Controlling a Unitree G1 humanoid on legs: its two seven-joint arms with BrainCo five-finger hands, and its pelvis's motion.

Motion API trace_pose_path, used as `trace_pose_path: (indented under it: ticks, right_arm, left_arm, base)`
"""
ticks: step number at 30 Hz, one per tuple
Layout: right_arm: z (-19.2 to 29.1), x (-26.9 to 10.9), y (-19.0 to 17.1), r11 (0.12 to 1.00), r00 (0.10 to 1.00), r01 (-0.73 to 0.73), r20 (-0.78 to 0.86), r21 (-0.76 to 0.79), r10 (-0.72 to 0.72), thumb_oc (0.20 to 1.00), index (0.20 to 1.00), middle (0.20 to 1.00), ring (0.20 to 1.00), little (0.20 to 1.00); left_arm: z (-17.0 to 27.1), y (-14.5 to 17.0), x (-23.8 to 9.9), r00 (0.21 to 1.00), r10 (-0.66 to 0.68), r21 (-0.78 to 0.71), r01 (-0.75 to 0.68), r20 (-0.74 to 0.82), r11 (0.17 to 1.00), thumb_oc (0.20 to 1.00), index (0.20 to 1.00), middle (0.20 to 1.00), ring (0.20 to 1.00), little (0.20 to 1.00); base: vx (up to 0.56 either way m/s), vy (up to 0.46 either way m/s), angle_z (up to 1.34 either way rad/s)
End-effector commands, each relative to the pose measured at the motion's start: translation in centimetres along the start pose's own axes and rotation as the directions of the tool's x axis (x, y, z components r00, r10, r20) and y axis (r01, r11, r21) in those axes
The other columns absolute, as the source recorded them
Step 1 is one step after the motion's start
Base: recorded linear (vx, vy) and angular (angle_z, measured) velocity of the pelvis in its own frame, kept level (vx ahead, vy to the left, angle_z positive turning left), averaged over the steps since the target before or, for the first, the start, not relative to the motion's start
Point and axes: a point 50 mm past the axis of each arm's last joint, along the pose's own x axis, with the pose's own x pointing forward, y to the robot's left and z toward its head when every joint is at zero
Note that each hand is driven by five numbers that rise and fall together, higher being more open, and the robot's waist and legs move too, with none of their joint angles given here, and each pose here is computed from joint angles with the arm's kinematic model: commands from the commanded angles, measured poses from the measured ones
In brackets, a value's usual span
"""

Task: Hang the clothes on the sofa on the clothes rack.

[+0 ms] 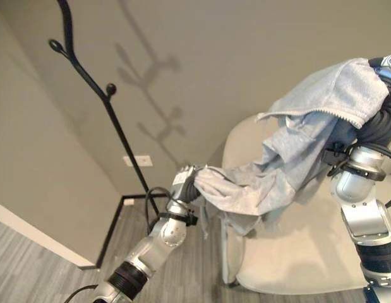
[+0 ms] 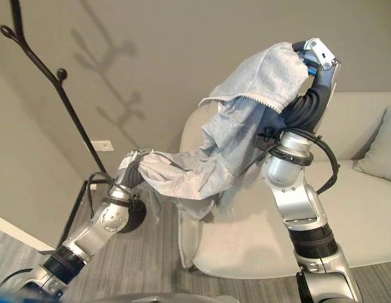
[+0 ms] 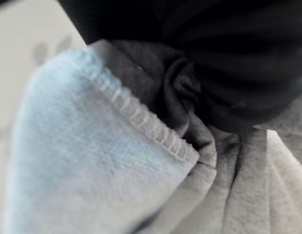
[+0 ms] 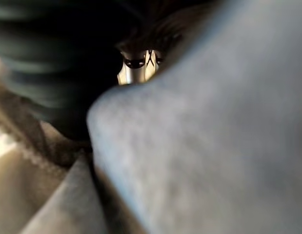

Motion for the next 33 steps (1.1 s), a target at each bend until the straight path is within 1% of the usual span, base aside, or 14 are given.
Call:
trace_pose_path:
  ticks: [1,2,3,4,6,10,13,17,18,19,23,26,29,33]
  right_arm:
    - [1.0,0.7,-1.0,0.997,0.995,0.072,0.071,-0.020,-0.070,0.200,0.200,0.200,0.200,0.200]
    - [0.9,0.5,-1.1,0.997,0.996,0.069,0.066,-0.023,-0.067,0.200,0.200,0.200,0.200,0.200]
    - [0.8,0.1,-1.1,0.998,0.997,0.061,0.054,-0.032,-0.059,0.200,0.200,0.200,0.200,0.200]
    - [0.8,0.1,-1.1,0.998,0.997,0.060,0.053,-0.031,-0.059,0.200,0.200,0.200,0.200,0.200]
    - [0.7,-0.4,-1.0,0.998,0.998,0.052,0.042,-0.048,-0.050,0.200,0.200,0.200,0.200,0.200]
    - [1.1,-0.8,-0.5,0.999,0.998,0.042,0.041,-0.032,-0.041,0.200,0.200,0.200,0.200,0.200]
    - [1.0,-1.4,-0.5,0.999,0.999,0.037,0.024,-0.019,-0.036,0.200,0.200,0.200,0.200,0.200]
    - [1.2,-2.8,-1.3,1.000,1.000,0.025,0.010,-0.009,-0.025,0.200,0.200,0.200,0.200,0.200]
    - [1.2,-3.5,-1.5,0.999,0.999,0.035,-0.022,0.008,-0.034,0.200,0.200,0.200,0.200,0.200]
    - [1.2,-3.6,-1.5,0.999,0.999,0.034,-0.024,0.007,-0.034,0.200,0.200,0.200,0.200,0.200]
    - [0.4,-4.6,-0.8,0.999,0.995,-0.025,-0.096,0.020,0.027,0.200,0.200,0.200,0.200,0.200]
    - [0.2,-5.5,-0.6,0.998,0.990,-0.057,-0.129,0.030,0.060,0.200,0.200,0.200,0.200,0.200]
    - [-0.3,-5.9,-0.3,0.996,0.985,-0.082,-0.148,0.015,0.084,0.200,0.200,0.200,0.200,0.200]
    - [-0.8,-5.8,-0.8,0.998,0.986,-0.067,-0.154,-0.020,0.063,0.200,0.200,0.200,0.200,0.200]
  left_arm:
    - [0.8,4.4,1.3,0.977,0.161,0.087,-0.174,0.139,0.981,0.200,0.200,0.200,0.200,0.200]
    - [0.6,5.1,1.2,0.973,0.182,0.112,-0.198,0.143,0.974,0.200,0.200,0.200,0.200,0.200]
    - [0.4,6.5,1.0,0.961,0.227,0.153,-0.251,0.158,0.956,0.200,0.200,0.200,0.200,0.200]
    - [0.4,6.5,1.0,0.961,0.228,0.155,-0.252,0.158,0.955,0.200,0.200,0.200,0.200,0.200]
    - [0.5,7.5,0.7,0.945,0.284,0.157,-0.309,0.161,0.938,0.200,0.200,0.200,0.200,0.200]
    - [0.7,8.2,0.6,0.926,0.339,0.139,-0.362,0.168,0.921,0.200,0.200,0.200,0.200,0.200]
    - [1.0,7.5,0.6,0.926,0.341,0.099,-0.359,0.162,0.928,0.200,0.200,0.200,0.200,0.200]
    - [1.5,6.1,0.3,0.945,0.294,0.024,-0.300,0.145,0.954,0.200,0.200,0.200,0.200,0.200]
    - [1.8,5.4,0.0,0.949,0.284,-0.020,-0.284,0.135,0.959,0.200,0.200,0.200,0.200,0.200]
    - [1.8,5.4,0.0,0.950,0.281,-0.021,-0.281,0.134,0.959,0.200,0.200,0.200,0.200,0.200]
    - [2.0,4.3,-0.5,0.962,0.265,-0.136,-0.254,0.067,0.958,0.200,0.200,0.200,0.200,0.200]
    - [1.9,3.5,-1.4,0.977,0.207,-0.162,-0.197,0.048,0.967,0.200,0.200,0.200,0.200,0.200]
    - [2.1,3.0,-1.2,0.978,0.203,-0.188,-0.192,0.040,0.963,0.200,0.200,0.200,0.200,0.200]
    - [2.7,2.5,-1.0,0.981,0.184,-0.214,-0.167,0.066,0.963,0.200,0.200,0.200,0.200,0.200]
  base:
    - [-0.05,0.164,-0.35]
    - [-0.08,0.222,-0.17]
    - [-0.06,0.166,-0.12]
    - [-0.08,0.166,-0.12]
    - [-0.08,0.149,0.00]
    - [-0.12,0.146,0.04]
    - [-0.10,0.110,0.07]
    - [-0.02,-0.002,0.23]
    - [0.00,-0.081,0.42]
    - [0.00,-0.131,0.51]
    - [0.04,-0.131,0.05]
    - [0.15,-0.076,-0.12]
    - [0.05,-0.022,0.14]
    - [0.01,0.060,0.14]
